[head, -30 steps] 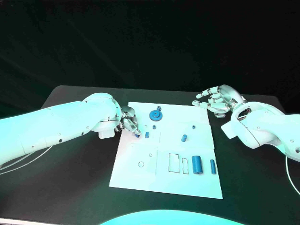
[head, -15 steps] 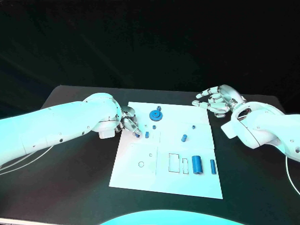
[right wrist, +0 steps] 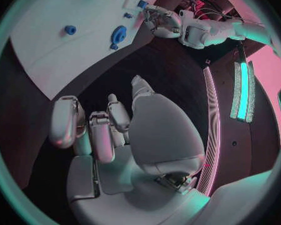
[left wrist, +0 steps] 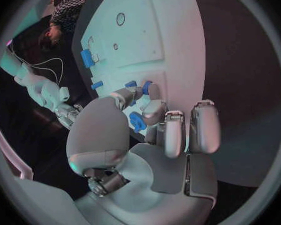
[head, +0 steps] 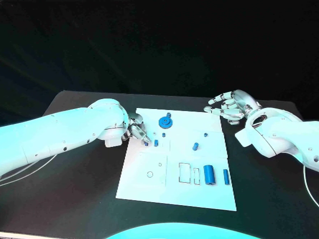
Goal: Assemble the parts on the task board
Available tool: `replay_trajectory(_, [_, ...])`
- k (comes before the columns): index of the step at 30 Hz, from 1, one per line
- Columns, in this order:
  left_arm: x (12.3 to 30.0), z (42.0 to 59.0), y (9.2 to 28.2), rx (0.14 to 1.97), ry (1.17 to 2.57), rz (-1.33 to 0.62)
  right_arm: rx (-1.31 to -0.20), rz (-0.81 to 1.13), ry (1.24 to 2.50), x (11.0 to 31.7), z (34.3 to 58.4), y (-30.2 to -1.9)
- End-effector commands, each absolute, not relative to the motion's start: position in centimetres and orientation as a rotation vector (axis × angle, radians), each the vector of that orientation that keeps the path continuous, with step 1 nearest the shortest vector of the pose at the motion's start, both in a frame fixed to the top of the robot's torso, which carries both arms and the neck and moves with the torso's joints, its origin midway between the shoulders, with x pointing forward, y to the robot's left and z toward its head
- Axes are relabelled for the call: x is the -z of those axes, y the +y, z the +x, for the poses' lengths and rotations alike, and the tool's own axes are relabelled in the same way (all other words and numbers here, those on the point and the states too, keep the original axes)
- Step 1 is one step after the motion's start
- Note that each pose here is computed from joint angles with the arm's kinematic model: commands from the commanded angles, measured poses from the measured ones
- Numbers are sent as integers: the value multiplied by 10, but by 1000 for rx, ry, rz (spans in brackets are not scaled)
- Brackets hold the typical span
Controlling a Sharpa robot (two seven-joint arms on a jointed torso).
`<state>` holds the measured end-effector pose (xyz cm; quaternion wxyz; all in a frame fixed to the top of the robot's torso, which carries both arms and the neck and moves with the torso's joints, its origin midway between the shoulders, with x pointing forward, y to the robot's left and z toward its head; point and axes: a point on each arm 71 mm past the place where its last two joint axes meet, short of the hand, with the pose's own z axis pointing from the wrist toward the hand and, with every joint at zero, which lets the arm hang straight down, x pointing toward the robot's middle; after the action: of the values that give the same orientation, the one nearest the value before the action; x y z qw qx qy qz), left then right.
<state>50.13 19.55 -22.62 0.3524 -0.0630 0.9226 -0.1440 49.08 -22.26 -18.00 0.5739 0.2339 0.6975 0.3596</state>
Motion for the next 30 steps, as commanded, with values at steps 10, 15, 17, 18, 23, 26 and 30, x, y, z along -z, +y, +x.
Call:
replay_trajectory(10, [229,501,198,357,2394,-173,-853,534,1631,180,491,-222])
replay_trajectory(15, [228,502,201,354,2385,-180,-852,535,1631,180,491,-222])
replay_trajectory(17, [228,502,202,354,2382,-183,-852,535,1632,180,490,-222])
replay_trajectory(18, [228,502,202,355,2379,-186,-852,535,1632,180,490,-222])
replay_trajectory(23, [226,502,205,368,2362,-210,-852,535,1632,180,490,-222])
replay_trajectory(26, [224,502,205,399,2346,-244,-853,535,1632,180,490,-222])
replay_trajectory(30, [221,505,208,458,2309,-323,-853,536,1632,180,490,-222])
